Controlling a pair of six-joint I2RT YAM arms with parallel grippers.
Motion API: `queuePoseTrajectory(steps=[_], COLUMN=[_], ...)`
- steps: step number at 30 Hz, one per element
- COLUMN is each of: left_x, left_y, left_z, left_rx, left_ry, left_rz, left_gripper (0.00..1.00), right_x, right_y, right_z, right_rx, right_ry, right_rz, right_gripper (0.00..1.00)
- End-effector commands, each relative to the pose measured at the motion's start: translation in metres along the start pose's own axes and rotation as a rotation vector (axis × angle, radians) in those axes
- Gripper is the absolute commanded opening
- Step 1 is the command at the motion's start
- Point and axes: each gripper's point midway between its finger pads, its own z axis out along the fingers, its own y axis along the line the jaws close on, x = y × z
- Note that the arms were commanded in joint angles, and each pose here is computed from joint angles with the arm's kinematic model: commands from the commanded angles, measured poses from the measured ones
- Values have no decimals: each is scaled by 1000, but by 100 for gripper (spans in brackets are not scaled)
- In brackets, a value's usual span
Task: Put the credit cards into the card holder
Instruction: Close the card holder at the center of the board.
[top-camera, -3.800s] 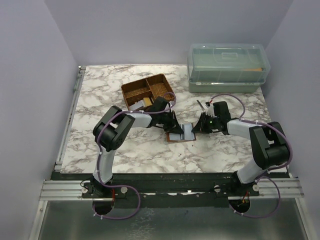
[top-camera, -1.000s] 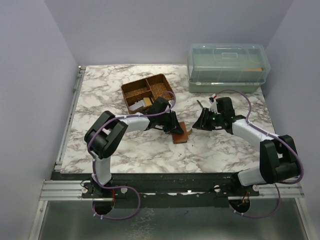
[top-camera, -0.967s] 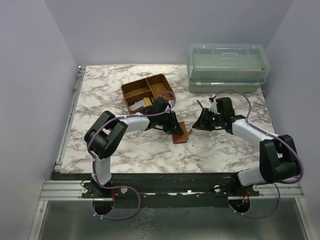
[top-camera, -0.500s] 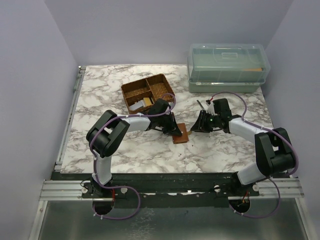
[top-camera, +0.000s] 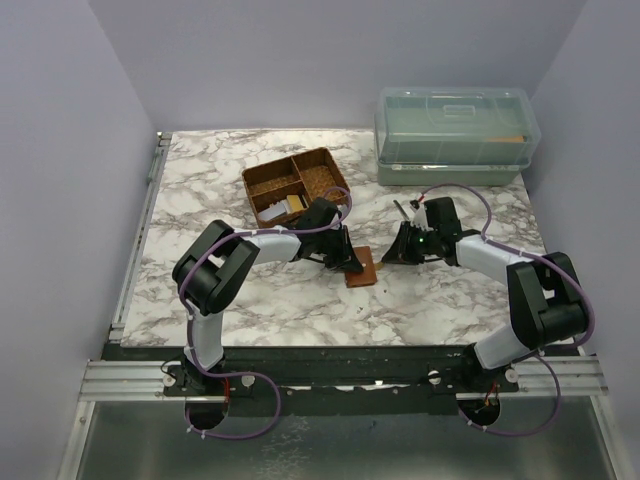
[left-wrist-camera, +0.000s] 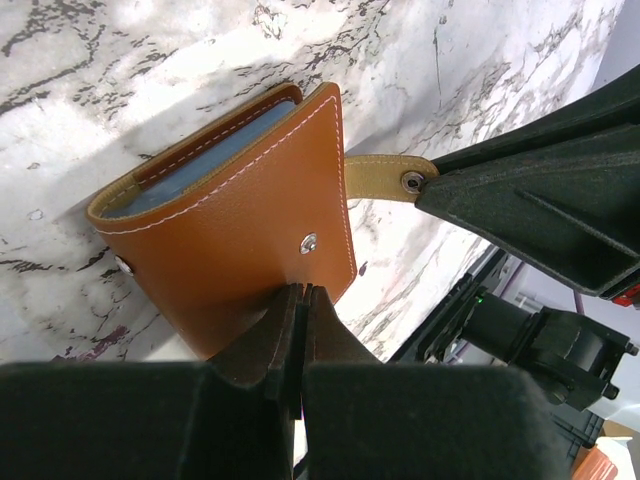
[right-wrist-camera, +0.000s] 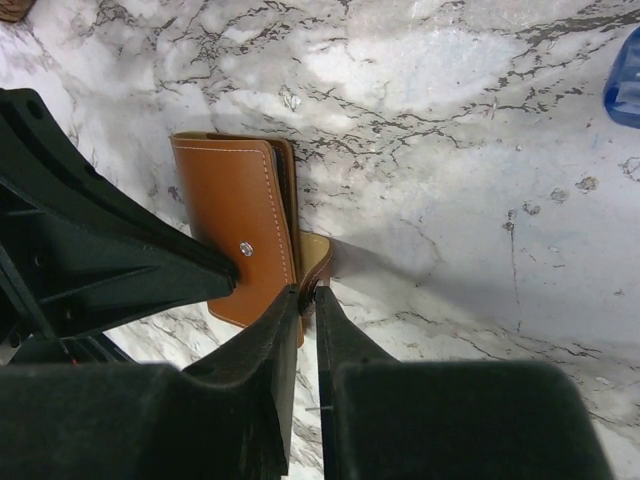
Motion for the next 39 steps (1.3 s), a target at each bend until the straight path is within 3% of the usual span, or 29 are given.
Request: queuePoseTrajectory(steps=[1,7,28,32,34,37,39], left_x=[10,5,3,-6,-14,-26,-30], left_y=[34,35,42,29,25,25,29], left_z=[1,-5,-5,-14,-23,-35,-36], left_rx=[-124,-163,-176,-136,-118,-112,-117], left_ry=[17,-2,14,-3,-24,-63,-70], left_rz=[-15,6,-17,-17,-23,-36,-35], left_gripper=[0,0,0,20,22,7,6], right_x=[-6,-6,7,12,10,11,12], right_y=[5,9,36,34,35,37,38], right_z=[3,4,39,44,45,44,44], right_rx=[-15,-38,-147,-140,-148,-159,-168], right_ry=[-7,-5,92,111,97,97,99], right_rz=[-16,-25,-87,-75,-81,-80,-81], right_gripper=[13,0,0,0,0,0,0])
